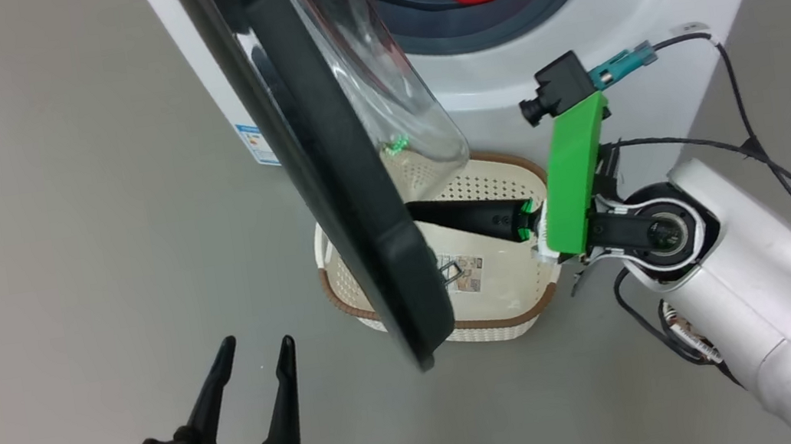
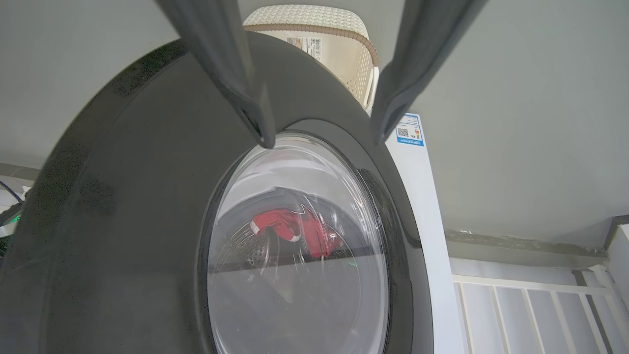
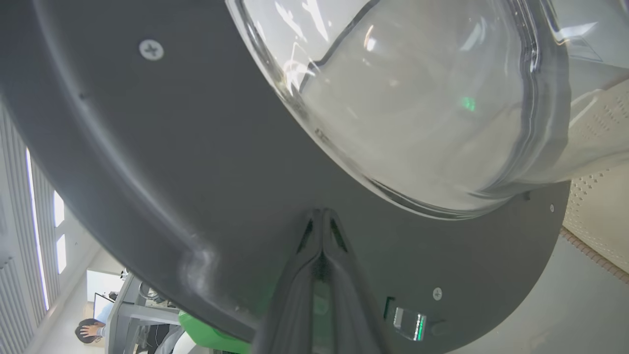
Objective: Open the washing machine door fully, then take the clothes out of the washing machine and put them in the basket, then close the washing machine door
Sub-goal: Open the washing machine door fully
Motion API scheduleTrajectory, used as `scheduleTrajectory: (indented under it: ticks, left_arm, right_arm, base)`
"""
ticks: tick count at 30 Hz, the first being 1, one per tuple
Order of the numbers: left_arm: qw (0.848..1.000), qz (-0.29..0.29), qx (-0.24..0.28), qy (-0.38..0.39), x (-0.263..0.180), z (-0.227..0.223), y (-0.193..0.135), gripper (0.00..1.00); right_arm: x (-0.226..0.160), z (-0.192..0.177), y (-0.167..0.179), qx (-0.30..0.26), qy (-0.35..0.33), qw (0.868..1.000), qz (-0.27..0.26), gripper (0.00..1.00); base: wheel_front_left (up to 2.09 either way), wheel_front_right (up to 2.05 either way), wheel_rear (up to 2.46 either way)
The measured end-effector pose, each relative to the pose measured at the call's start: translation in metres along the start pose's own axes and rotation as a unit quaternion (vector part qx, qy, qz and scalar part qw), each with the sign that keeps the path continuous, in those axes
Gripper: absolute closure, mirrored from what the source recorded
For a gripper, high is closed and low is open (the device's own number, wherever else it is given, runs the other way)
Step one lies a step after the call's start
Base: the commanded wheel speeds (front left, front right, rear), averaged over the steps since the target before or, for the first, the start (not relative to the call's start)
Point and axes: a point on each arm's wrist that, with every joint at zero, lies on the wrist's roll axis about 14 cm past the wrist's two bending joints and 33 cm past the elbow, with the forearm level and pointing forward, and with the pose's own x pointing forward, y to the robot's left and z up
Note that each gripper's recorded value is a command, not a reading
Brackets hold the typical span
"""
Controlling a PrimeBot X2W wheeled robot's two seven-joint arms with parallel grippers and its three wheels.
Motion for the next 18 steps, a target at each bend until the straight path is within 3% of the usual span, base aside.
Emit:
scheduleTrajectory:
  ticks: [18]
  left_arm:
    - [0.996, 0.088, 0.008, -0.010, -0.031, 0.009, 0.049, 0.00]
  right_arm:
    - [0.043, -0.035, 0.031, -0.010, 0.069, 0.996, 0.047, 1.00]
  base:
    - [0.00, 0.00, 0.00]
